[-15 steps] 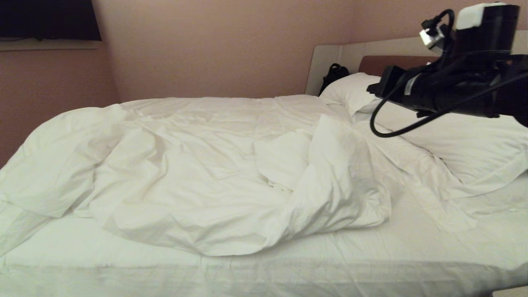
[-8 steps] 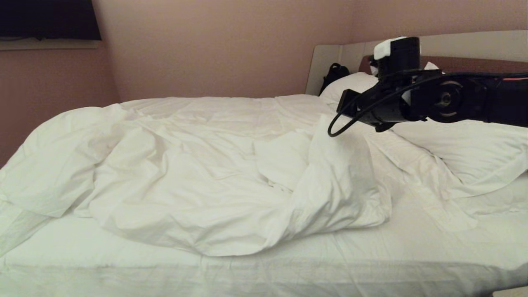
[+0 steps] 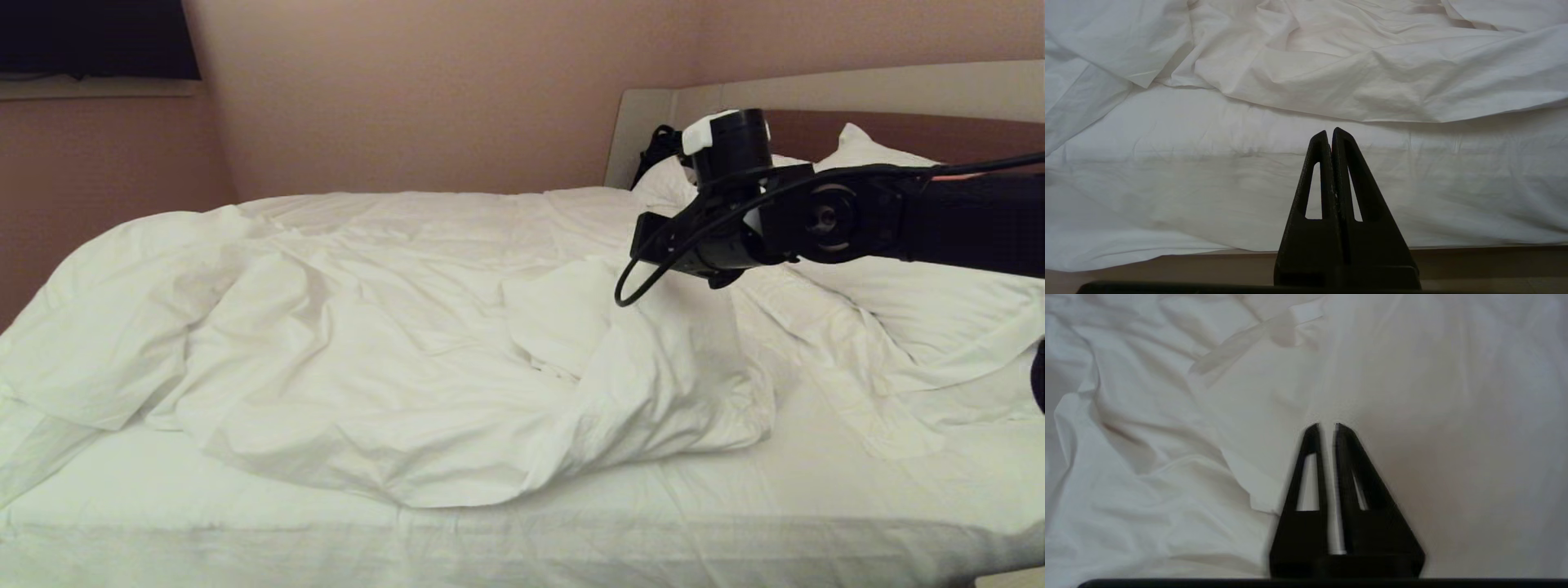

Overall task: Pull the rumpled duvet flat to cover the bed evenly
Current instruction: Flatten the corners of the folded blanket

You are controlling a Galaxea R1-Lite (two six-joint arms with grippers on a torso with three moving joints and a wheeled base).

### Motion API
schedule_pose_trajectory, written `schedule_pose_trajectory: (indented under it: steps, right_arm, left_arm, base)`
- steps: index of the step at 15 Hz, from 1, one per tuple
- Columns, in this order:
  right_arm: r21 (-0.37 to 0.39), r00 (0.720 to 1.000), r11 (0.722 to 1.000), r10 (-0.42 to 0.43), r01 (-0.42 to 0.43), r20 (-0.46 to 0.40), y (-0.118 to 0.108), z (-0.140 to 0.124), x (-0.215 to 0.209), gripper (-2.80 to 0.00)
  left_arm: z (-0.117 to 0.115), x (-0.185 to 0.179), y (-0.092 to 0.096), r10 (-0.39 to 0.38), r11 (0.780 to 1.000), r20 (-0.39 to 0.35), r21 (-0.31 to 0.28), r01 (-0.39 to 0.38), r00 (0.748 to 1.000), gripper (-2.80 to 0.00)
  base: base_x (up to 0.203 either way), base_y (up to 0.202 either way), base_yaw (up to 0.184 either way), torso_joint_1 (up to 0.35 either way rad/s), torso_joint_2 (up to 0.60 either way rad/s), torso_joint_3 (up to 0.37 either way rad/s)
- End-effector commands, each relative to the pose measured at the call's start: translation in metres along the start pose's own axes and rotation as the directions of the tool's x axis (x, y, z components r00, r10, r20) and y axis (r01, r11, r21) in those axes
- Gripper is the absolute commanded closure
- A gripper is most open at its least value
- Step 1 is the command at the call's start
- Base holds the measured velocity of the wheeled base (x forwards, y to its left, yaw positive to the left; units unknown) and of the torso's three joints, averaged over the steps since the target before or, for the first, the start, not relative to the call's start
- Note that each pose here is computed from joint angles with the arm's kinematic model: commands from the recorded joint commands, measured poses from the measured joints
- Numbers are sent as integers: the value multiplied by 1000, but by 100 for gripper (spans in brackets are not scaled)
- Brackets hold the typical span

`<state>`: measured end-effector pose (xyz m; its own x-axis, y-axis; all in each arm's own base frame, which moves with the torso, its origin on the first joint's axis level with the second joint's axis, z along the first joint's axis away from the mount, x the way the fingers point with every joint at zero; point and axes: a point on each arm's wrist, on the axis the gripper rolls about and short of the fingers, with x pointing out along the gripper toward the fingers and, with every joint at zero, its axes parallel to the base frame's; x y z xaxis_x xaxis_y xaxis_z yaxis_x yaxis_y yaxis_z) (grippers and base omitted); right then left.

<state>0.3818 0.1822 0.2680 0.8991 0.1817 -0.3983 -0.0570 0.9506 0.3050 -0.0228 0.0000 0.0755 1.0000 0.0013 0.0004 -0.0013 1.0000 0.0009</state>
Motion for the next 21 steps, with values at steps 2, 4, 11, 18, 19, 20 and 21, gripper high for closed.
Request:
schedule_pose_trajectory:
  steps: [2,4,11,18,19,20,21]
  right_arm:
    - [-33,999,999,25,-25,26,9,-3,3,-280]
    - [-62,1000,998,22,-21,20,10,-6,7,-280]
    - [-251,975,953,-128,172,181,17,-31,55,-280]
    - [-326,905,874,-244,361,348,17,-32,72,-280]
    - [-330,901,867,-256,374,350,16,-32,72,-280]
    - [-338,895,855,-273,394,352,15,-33,74,-280]
    - [-346,890,843,-291,412,351,13,-34,77,-280]
  left_arm:
    - [0,0,0,0,1000,1,-1,0,1000,0]
    - [0,0,0,0,1000,0,-1,0,1000,0]
    - [0,0,0,0,1000,1,-1,0,1000,0]
    - [0,0,0,0,1000,1,0,0,1000,0]
    - [0,0,0,0,1000,0,-1,0,1000,0]
    - [0,0,0,0,1000,1,1,0,1000,0]
    - [0,0,0,0,1000,1,1,0,1000,0]
  base:
    - [0,0,0,0,0,0]
    - [0,0,0,0,0,0]
    - [0,0,0,0,0,0]
    - [0,0,0,0,0,0]
    - [0,0,0,0,0,0]
    - [0,0,0,0,0,0]
    - [0,0,0,0,0,0]
